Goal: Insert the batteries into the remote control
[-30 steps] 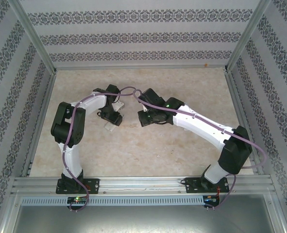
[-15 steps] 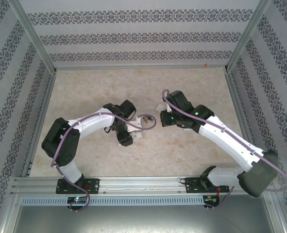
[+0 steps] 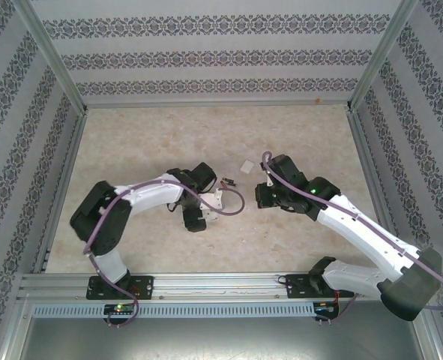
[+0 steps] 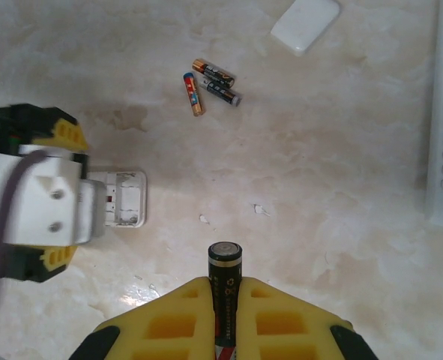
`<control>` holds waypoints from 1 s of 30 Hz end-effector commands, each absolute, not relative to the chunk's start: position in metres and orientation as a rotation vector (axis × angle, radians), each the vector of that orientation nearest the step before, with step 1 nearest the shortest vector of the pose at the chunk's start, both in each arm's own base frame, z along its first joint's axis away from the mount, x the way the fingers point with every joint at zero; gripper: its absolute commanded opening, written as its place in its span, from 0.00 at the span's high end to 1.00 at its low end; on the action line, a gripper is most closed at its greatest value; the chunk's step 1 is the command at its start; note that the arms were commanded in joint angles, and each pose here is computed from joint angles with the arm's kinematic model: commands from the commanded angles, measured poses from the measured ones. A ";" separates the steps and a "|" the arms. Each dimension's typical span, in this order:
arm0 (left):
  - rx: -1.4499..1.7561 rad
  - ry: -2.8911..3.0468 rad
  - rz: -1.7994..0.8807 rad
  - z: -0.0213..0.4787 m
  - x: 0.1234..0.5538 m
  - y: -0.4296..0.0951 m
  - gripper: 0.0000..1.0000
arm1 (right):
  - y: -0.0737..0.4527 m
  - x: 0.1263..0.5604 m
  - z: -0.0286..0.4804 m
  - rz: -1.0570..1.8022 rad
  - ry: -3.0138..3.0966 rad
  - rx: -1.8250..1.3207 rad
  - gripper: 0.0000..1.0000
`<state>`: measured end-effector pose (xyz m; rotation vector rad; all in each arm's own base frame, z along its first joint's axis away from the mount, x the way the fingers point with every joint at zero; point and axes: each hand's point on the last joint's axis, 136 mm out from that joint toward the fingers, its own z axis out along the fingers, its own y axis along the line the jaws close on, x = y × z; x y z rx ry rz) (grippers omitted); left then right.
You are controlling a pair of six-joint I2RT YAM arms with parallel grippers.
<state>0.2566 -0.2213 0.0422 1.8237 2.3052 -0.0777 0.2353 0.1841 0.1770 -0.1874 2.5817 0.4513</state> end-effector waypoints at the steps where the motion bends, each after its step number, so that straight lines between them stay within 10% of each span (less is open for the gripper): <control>1: 1.478 2.196 -0.096 0.120 0.282 -0.234 0.03 | 0.202 0.234 0.166 0.505 2.615 -0.216 0.89; 6: 0.590 2.361 -0.240 0.190 0.310 -0.196 0.00 | 0.239 0.233 0.149 0.567 2.643 -0.343 0.89; 14: -0.457 2.717 -0.790 0.136 0.296 -0.137 0.00 | 0.306 0.237 0.107 0.691 2.706 -0.491 0.90; 30: -0.363 3.057 -0.934 0.073 0.258 -0.151 0.10 | 0.332 0.238 0.048 0.673 2.888 -0.452 0.89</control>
